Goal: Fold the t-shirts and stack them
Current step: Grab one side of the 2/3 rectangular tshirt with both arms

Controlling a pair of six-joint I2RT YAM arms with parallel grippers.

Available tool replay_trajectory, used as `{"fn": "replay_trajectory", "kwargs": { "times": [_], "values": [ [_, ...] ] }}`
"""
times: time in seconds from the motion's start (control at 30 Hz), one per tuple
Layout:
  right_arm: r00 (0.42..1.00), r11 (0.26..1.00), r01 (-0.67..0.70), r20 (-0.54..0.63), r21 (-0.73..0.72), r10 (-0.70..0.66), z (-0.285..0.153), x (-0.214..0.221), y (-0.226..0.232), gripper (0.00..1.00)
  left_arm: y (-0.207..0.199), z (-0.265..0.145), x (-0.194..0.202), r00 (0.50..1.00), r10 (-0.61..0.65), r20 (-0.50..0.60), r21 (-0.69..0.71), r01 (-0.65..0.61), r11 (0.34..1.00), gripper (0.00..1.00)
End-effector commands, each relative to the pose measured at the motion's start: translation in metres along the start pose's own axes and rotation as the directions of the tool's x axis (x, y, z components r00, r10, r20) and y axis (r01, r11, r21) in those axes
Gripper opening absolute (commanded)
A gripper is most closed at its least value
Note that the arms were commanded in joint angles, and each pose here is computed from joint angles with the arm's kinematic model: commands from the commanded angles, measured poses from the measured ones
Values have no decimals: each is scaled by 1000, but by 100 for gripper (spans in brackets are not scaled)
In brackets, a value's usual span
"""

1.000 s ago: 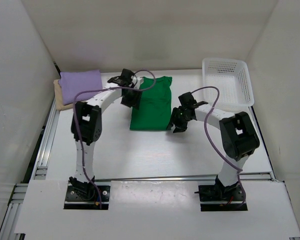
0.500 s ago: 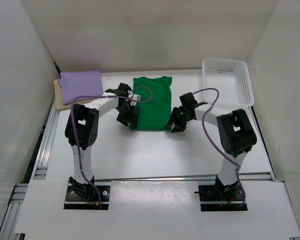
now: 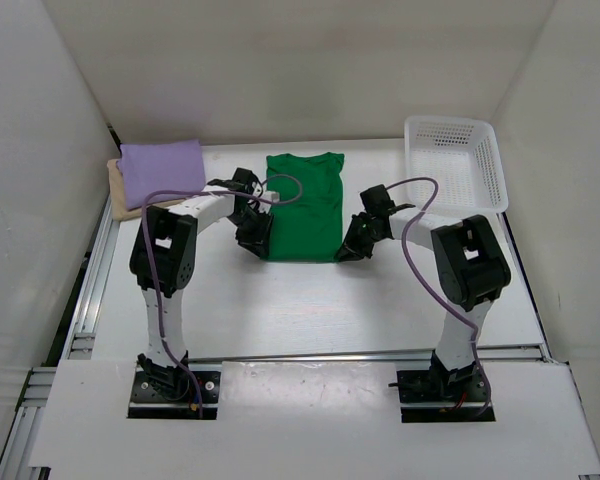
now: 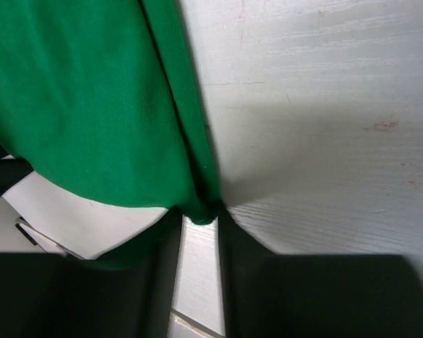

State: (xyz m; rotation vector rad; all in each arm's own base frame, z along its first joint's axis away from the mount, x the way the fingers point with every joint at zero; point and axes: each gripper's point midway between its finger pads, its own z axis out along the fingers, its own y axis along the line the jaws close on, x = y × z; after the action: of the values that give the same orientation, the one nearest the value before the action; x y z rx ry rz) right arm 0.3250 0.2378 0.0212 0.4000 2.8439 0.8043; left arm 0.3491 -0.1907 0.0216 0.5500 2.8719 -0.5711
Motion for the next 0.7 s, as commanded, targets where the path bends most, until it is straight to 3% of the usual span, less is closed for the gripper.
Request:
{"fn": "replay_trajectory", "kwargs": {
  "times": [0.0, 0.03, 0.07, 0.13, 0.37, 0.47, 0.67],
  "values": [
    [1000, 1000, -16, -3, 5, 16, 1, -4, -4, 19, -12, 9, 13, 999, 10, -46, 52, -8, 999, 38],
    [1000, 1000, -16, -10, -2, 16, 1, -3, -2, 15, -16, 8, 15, 998, 7, -55, 73, -3, 997, 28],
    [1000, 1000, -16, -18, -10, 16, 1, -2, -1, 7, -15, 10, 20, 998, 3, -67, 73, 2, 997, 11],
    [1000, 1000, -21, -14, -21, 21, -6, -4, 1, 0, -16, 7, 25, 997, -2, -78, 73, 7, 997, 10],
    [995, 994, 103, -11, -23, -103, -46, 24, 3, 0, -16, -38, 63, 996, 14, -89, -43, -18, 999, 10],
    [990, 991, 136, -43, -2, -136, -65, 62, -9, 0, -17, -60, 88, 987, 46, -156, -155, -71, 985, 10],
    [977, 978, 208, -58, 32, -206, -104, 141, -21, 0, -31, -119, 144, 968, 67, -243, -211, -120, 970, 10]
  ]
}}
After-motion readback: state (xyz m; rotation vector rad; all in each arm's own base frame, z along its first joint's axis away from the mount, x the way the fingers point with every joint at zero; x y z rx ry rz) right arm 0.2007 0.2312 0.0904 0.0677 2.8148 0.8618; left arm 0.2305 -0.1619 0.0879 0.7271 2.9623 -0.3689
